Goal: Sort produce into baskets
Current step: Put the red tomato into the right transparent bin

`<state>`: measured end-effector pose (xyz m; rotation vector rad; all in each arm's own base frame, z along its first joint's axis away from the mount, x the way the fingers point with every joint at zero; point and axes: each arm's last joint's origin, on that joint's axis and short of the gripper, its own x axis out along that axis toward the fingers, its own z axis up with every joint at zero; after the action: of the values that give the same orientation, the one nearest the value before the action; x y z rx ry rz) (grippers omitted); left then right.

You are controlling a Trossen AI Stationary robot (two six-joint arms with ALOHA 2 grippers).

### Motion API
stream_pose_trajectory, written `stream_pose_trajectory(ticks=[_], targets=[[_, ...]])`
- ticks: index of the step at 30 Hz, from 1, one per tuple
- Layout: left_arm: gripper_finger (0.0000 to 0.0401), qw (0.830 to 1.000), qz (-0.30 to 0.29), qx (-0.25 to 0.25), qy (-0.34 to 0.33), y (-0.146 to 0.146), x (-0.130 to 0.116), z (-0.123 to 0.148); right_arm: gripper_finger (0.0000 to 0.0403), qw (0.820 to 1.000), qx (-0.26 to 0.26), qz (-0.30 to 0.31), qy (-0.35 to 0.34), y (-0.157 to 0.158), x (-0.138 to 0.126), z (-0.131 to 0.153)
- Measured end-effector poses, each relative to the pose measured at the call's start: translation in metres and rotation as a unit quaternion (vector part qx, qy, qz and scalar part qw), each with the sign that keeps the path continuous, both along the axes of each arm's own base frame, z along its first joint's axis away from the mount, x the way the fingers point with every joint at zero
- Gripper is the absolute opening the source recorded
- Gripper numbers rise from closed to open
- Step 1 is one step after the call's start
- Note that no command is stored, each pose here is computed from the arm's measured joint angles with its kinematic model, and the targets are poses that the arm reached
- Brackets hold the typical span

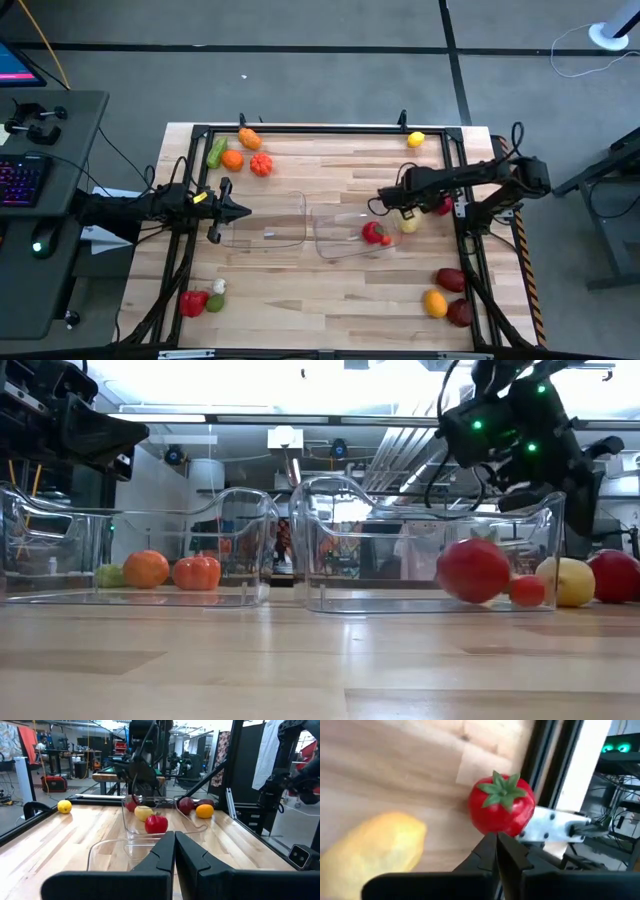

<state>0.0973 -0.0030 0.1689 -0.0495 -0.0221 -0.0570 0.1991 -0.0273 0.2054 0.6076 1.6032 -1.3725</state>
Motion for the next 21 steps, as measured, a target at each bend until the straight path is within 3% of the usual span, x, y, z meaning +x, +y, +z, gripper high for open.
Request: stream_pose_trajectory(ticks=[7,11,16,21], targets=[[0.0000,1.000,0.000,0.000,0.000,0.000,0.000,0.000,0.0000,0.997,-0.027,-0.063,0.043,-0.014,-0.020,-0.020],[0.0000,1.000,0.000,0.000,0.000,0.000,0.000,0.000,0.0000,0.988,-0.081,-0.115,0.065,-0.021,-0.032,-0.028],[0.0000,1.000,0.000,0.000,0.000,0.000,0.000,0.000,0.0000,0.980,-0.144,-0.125,0.062,-0.032,-0.032,-0.024],[0.0000,1.000,0.000,0.000,0.000,0.000,0.000,0.000,0.0000,0.976,-0.147,-0.147,0.069,-0.045,-0.037,-0.024]])
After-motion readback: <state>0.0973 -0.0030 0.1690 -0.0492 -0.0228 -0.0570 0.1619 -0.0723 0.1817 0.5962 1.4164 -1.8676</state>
